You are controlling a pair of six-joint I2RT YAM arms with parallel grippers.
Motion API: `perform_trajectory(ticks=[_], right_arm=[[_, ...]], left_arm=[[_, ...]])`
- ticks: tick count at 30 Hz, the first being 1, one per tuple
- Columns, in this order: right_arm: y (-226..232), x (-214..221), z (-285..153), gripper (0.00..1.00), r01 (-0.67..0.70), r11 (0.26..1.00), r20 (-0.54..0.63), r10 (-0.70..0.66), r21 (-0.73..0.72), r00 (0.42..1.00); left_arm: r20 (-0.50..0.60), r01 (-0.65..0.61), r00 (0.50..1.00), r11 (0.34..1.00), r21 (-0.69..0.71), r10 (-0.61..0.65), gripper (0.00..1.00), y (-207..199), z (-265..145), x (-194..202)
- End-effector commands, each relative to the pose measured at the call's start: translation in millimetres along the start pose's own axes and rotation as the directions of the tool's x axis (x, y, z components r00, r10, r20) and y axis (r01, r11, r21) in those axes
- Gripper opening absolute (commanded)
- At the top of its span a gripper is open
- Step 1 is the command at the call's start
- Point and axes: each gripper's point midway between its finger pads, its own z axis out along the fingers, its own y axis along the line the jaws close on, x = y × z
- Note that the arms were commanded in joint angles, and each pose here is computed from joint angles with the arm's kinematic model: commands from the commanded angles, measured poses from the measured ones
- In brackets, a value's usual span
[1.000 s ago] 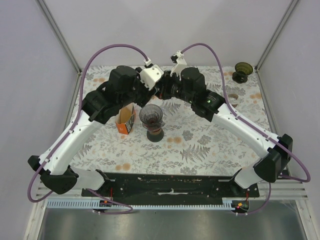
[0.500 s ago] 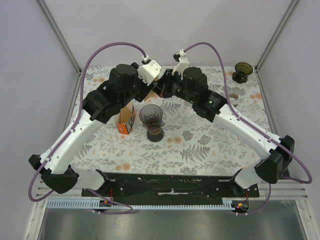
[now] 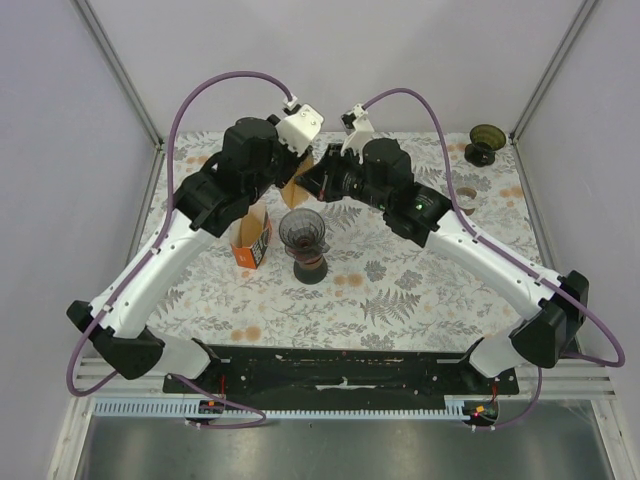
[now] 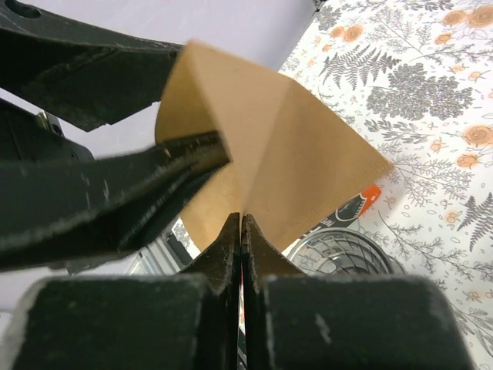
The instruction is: Place the coffee filter in the dripper
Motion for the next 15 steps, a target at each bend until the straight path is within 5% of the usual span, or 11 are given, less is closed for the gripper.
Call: perform_trajectory(ticks=[1,3,6,9,15], right_arm=[[2.0,-16.6,-15.6,0.0,0.051,0.999,0.062,-0.052,0.017,0.997],[-4.5,-21.6,-19.1,0.0,0.078,0.996,0.079,-0.082,0.05,0.994],[-21.9,-31.8,-25.2,0.0,0.138,0.979,0.089,-0.153,0.152,0.984],[-35.6,-38.5,-28.5,0.0,0.19,0.954,0.088,-0.215,0.232,0.973],[-9.4,-36.5,-9.3,0.01,0.293,0.947,0.053,-0.302,0.134,0.952]], left_arm=[[-0.002,0.064,0.998,0.998,-0.013,-0.065,0.48,9.0,0.7,2.8],[-0.016,0.073,0.997,0.997,0.003,-0.073,0.38,7.7,-1.1,8.3],[-0.024,0.073,0.997,0.997,-0.013,-0.074,0.04,11.8,-7.1,12.2],[-0.024,0.076,0.997,0.996,-0.037,-0.077,0.02,17.5,-11.2,13.8],[-0.01,0.153,0.988,0.987,0.048,-0.153,0.02,1.4,-14.6,7.6]])
